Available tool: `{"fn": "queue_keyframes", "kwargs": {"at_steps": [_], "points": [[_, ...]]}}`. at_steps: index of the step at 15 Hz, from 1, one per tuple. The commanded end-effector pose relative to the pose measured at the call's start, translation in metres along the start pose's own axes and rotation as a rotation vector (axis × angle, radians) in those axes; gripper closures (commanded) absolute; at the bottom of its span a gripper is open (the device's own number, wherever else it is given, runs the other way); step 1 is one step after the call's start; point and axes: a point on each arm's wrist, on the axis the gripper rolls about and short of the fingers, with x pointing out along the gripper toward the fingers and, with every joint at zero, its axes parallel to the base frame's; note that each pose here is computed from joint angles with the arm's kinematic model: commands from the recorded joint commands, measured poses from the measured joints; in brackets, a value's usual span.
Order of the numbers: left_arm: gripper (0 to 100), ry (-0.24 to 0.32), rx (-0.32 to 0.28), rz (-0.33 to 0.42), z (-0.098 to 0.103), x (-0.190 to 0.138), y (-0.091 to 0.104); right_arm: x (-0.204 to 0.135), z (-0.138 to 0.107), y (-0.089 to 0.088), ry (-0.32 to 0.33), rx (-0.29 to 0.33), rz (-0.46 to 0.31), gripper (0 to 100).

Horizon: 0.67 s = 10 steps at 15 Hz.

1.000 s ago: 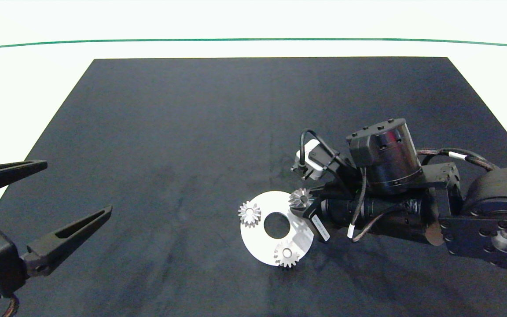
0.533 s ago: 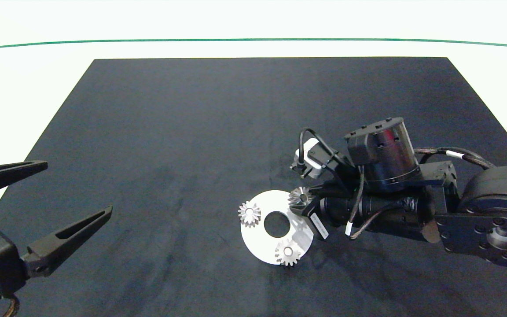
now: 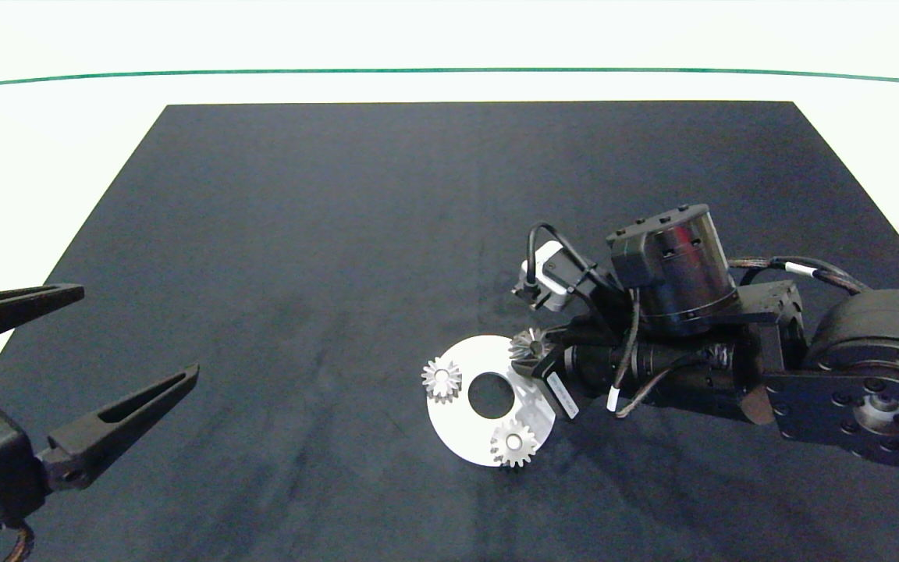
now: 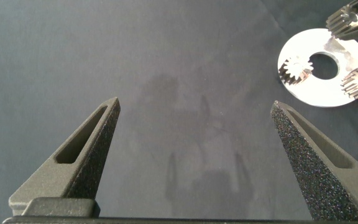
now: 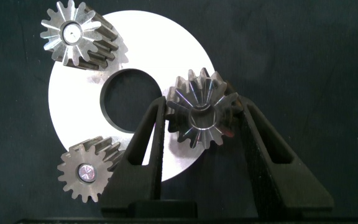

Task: Install three planetary gears onto the carrier pins

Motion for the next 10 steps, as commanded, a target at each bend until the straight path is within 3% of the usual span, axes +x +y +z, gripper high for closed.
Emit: {"fn": "queue_keyframes", "kwargs": {"at_steps": [1, 10], "points": [[0, 0.001, 0.002, 0.002, -0.0004, 0.0, -0.0001, 0.0004, 0.0, 0.0003, 0.0, 0.0, 0.0, 100], [0, -0.003, 0.001, 0.002, 0.0003, -0.0005, 0.0001, -0.0048, 0.0083, -0.0019, -0.028, 0.025, -0.004, 100]]}}
